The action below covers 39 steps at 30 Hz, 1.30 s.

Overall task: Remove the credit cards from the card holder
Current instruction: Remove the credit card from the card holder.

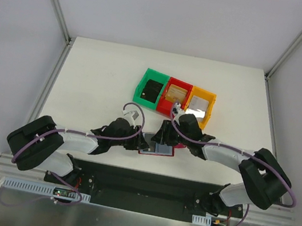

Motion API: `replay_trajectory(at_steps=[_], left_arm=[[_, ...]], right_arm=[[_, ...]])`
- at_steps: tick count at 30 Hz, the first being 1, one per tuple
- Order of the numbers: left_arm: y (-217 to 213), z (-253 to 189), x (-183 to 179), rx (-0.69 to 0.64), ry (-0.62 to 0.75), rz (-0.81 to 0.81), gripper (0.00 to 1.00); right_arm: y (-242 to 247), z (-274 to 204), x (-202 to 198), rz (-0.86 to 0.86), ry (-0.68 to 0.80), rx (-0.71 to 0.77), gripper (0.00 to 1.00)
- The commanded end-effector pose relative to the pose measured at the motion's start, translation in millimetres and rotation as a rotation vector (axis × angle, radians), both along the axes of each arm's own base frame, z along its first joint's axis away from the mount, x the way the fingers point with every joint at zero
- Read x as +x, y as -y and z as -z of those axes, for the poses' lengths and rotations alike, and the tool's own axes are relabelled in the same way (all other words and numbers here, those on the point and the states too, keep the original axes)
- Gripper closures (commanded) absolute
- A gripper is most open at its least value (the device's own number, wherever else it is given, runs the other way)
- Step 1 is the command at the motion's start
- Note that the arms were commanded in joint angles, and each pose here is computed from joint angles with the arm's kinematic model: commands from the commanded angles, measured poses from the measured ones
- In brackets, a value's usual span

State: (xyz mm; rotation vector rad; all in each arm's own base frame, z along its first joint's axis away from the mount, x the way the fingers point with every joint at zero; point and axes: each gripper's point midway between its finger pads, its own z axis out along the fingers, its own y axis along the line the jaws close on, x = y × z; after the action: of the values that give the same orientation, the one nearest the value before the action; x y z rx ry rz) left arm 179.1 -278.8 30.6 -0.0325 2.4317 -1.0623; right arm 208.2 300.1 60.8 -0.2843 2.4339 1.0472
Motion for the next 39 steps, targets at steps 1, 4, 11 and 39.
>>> replay_trajectory(at_steps=[1,4,11,39], left_arm=[[-2.1,-1.6,11.7,0.006,0.019,-0.049,0.59],[-5.0,0.2,11.8,0.014,0.016,-0.057,0.6],[-8.6,4.7,9.1,0.025,0.007,-0.062,0.59],[-9.9,5.7,8.2,0.028,0.006,-0.064,0.6]], right_arm=[[-6.6,1.1,0.3,-0.005,-0.012,0.04,0.49],[-5.9,6.4,0.1,0.0,-0.022,0.035,0.49],[-8.5,12.2,-0.1,-0.001,-0.037,0.043,0.49],[-9.0,18.7,-3.2,0.009,-0.067,0.069,0.52]])
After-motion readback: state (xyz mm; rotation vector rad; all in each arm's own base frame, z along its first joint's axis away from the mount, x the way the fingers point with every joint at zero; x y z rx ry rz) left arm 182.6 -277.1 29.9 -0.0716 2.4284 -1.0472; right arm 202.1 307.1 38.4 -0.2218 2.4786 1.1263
